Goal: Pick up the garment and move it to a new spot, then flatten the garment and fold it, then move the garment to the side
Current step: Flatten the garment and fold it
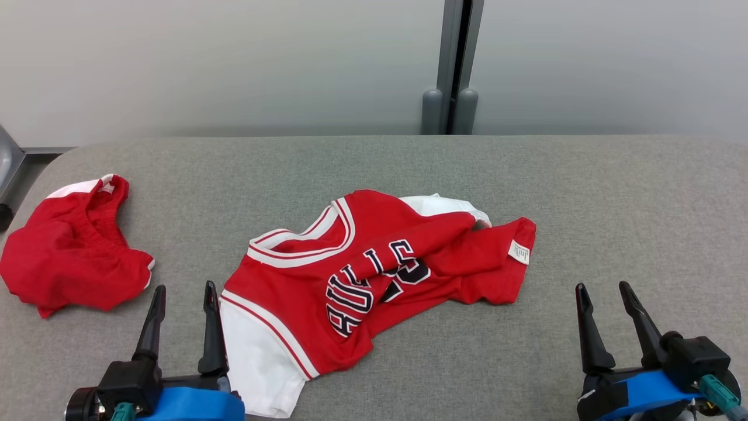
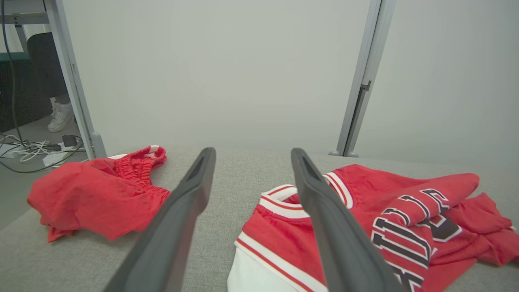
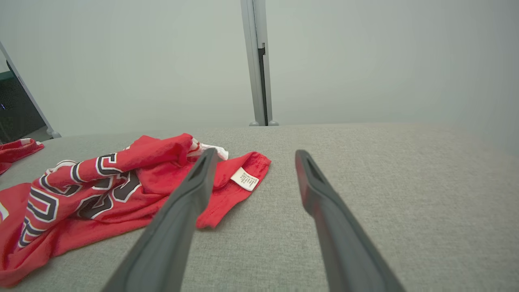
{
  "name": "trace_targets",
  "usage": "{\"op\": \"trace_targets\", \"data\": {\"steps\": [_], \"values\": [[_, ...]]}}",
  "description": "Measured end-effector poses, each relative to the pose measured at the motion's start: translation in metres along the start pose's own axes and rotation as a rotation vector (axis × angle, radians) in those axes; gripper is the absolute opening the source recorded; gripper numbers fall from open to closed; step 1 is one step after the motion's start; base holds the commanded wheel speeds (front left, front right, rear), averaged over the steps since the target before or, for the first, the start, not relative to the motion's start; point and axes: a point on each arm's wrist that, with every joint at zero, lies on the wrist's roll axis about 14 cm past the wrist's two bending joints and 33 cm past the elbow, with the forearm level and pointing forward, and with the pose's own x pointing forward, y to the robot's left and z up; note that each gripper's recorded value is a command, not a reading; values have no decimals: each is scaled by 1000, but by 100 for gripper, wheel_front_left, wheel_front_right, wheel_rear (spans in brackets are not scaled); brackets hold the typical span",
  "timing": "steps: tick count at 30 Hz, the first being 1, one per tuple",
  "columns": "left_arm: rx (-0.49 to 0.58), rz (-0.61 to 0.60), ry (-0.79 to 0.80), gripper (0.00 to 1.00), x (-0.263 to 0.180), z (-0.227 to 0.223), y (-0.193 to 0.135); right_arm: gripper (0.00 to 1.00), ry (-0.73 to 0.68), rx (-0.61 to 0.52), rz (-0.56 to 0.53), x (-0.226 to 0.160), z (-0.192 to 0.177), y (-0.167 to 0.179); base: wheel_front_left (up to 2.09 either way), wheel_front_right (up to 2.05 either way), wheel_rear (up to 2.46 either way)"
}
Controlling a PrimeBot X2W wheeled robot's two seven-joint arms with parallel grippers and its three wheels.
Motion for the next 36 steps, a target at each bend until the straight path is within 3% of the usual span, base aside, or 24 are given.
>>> {"op": "trace_targets", "data": {"steps": [6, 17, 22, 30, 36], "values": [[1, -5, 4, 100, 4, -2, 0, 100, 17, -21, 10, 10, -6, 2, 0, 0, 0], [1, 18, 26, 100, 8, -8, 8, 100, 29, -114, 59, 75, -7, 15, 0, 0, 0], [-1, 35, 35, 100, 11, -11, 13, 100, 98, -173, 41, 105, -21, -1, 0, 0, 0], [-9, 69, 52, 100, 15, -16, 21, 100, 287, -206, 48, 130, -78, -11, 0, 0, 0], [-9, 99, 67, 100, 13, -19, 28, 100, 422, -196, 71, 127, -122, -5, 0, 0, 0]]}}
